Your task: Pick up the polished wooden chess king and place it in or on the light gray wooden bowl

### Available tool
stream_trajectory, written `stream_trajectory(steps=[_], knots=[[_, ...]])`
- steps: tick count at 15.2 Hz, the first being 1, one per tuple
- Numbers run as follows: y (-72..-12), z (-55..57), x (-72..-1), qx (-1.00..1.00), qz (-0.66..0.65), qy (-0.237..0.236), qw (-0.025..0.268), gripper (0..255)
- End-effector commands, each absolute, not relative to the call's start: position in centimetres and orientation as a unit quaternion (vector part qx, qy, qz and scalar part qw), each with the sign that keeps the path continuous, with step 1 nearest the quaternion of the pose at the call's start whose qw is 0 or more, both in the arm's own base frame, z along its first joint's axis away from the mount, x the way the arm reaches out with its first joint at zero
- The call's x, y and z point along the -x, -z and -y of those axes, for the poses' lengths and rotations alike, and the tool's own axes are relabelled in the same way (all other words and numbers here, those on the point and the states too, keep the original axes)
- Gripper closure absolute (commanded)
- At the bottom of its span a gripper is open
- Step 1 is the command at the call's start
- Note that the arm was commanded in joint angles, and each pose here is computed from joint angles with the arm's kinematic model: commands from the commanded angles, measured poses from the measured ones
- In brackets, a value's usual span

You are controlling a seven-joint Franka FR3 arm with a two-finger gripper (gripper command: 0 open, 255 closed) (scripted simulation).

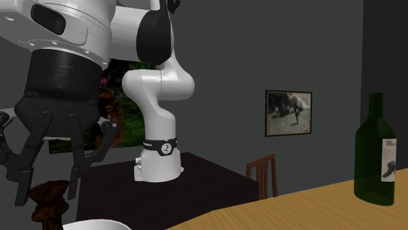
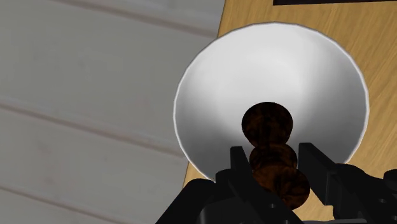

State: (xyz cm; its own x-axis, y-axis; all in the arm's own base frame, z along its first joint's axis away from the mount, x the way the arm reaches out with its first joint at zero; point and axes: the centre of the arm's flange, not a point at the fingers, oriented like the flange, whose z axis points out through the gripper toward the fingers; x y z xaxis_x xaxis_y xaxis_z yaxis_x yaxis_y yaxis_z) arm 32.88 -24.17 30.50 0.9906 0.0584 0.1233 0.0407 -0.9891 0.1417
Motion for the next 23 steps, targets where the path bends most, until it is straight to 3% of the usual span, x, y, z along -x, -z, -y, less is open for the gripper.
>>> stream_trajectory(steps=[1, 8, 9, 23], knots=[[-29.7, 24.1, -32.9, -0.995, -0.025, -0.064, 0.070, 255], [-29.7, 24.1, -32.9, -0.995, -0.025, -0.064, 0.070, 255], [-29.7, 24.1, -32.9, -0.995, -0.025, -0.064, 0.070, 0], [-34.7, 23.4, -32.2, -0.995, -0.025, -0.064, 0.070, 0]])
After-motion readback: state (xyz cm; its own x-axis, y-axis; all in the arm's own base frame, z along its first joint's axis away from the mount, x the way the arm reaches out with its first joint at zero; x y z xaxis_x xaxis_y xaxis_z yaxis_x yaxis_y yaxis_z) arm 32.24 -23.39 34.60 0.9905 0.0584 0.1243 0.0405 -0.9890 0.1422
